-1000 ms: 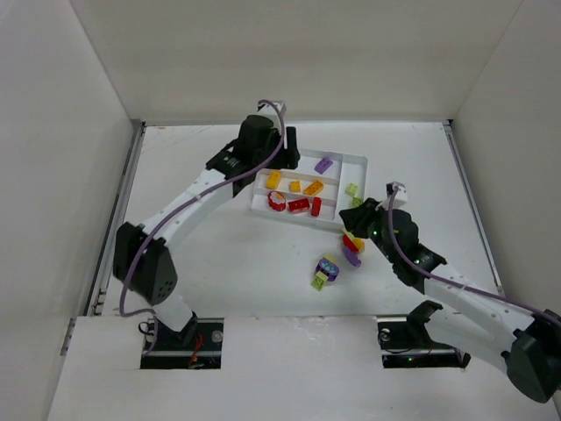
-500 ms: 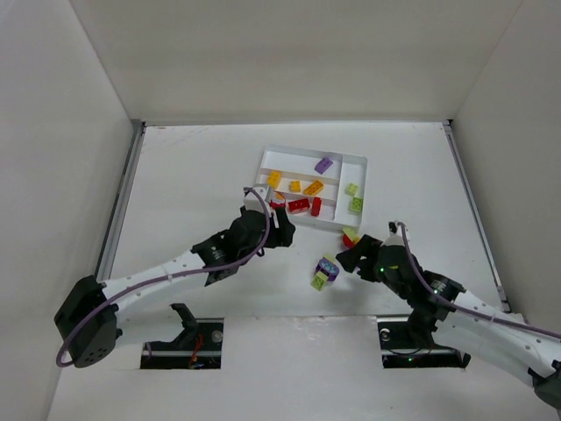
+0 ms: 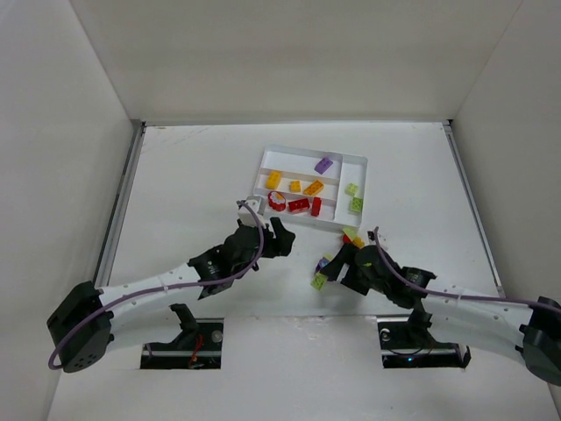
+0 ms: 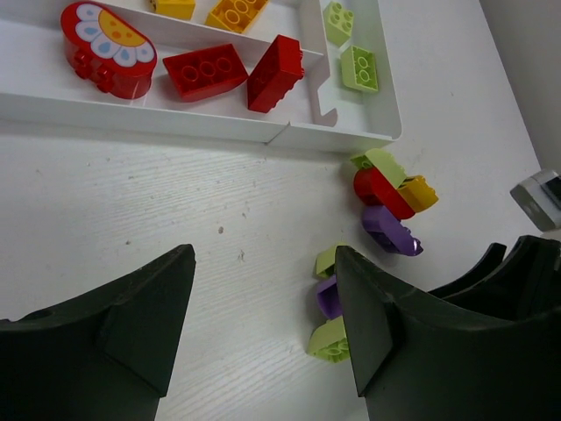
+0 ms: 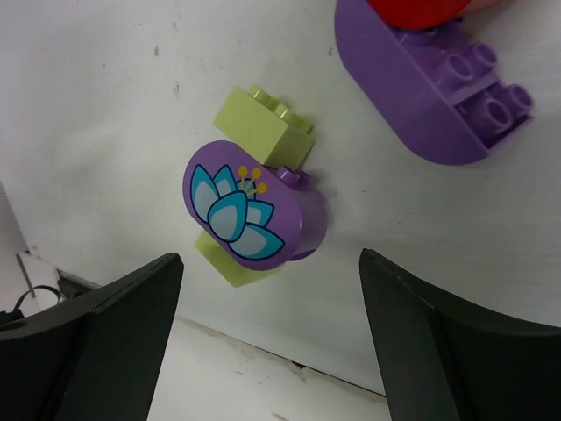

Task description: Sort the legos into containers by color

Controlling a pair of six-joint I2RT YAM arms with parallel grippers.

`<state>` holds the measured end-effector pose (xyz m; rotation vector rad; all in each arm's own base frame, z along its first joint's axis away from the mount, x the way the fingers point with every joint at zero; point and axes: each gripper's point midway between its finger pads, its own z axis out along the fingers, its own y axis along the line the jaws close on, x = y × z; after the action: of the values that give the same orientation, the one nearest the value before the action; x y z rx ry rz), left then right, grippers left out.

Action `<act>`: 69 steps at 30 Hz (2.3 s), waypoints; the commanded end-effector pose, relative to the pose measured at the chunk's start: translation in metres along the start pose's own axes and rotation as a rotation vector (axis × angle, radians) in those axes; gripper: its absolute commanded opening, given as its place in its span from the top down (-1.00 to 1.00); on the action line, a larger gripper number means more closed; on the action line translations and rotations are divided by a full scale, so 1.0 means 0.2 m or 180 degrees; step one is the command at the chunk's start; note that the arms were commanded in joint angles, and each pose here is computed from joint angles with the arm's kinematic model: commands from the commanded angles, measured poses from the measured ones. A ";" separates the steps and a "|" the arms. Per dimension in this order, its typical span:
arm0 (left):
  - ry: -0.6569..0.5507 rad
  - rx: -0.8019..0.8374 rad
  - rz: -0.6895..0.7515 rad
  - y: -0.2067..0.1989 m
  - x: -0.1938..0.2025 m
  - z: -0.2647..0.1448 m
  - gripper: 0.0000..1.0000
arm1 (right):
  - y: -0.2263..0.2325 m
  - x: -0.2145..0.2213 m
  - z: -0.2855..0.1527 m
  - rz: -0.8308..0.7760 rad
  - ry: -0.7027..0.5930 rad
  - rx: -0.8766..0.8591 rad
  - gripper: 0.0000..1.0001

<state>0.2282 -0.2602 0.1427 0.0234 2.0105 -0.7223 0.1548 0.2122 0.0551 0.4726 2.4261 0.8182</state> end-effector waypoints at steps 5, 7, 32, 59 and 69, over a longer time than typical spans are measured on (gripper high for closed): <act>-0.0198 0.0215 -0.0171 -0.07 -0.05 -0.05 -0.25 | 0.14 -0.04 0.07 0.0217 -0.0022 -0.0360 -0.76; -0.0189 0.0238 -0.0185 -0.07 -0.04 -0.06 -0.25 | 0.15 -0.05 0.09 0.0191 -0.0050 -0.0369 -0.74; 0.0072 0.0472 -0.0235 -0.07 0.22 -0.19 -0.44 | 0.26 -0.24 0.14 0.0046 -0.0502 -0.0505 -0.20; -0.0724 0.0463 0.0135 -0.22 0.09 -0.16 -0.77 | 0.77 -0.43 0.06 0.0138 -0.0507 -0.1160 -0.21; -0.0897 0.0628 -0.0062 -0.30 0.06 -0.15 -0.83 | 0.78 -0.41 0.06 0.0178 -0.0495 -0.1220 -0.21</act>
<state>0.1751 -0.2900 0.1391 0.0908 1.7673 -0.8163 0.2430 0.2806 0.1419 0.4474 2.1596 1.0737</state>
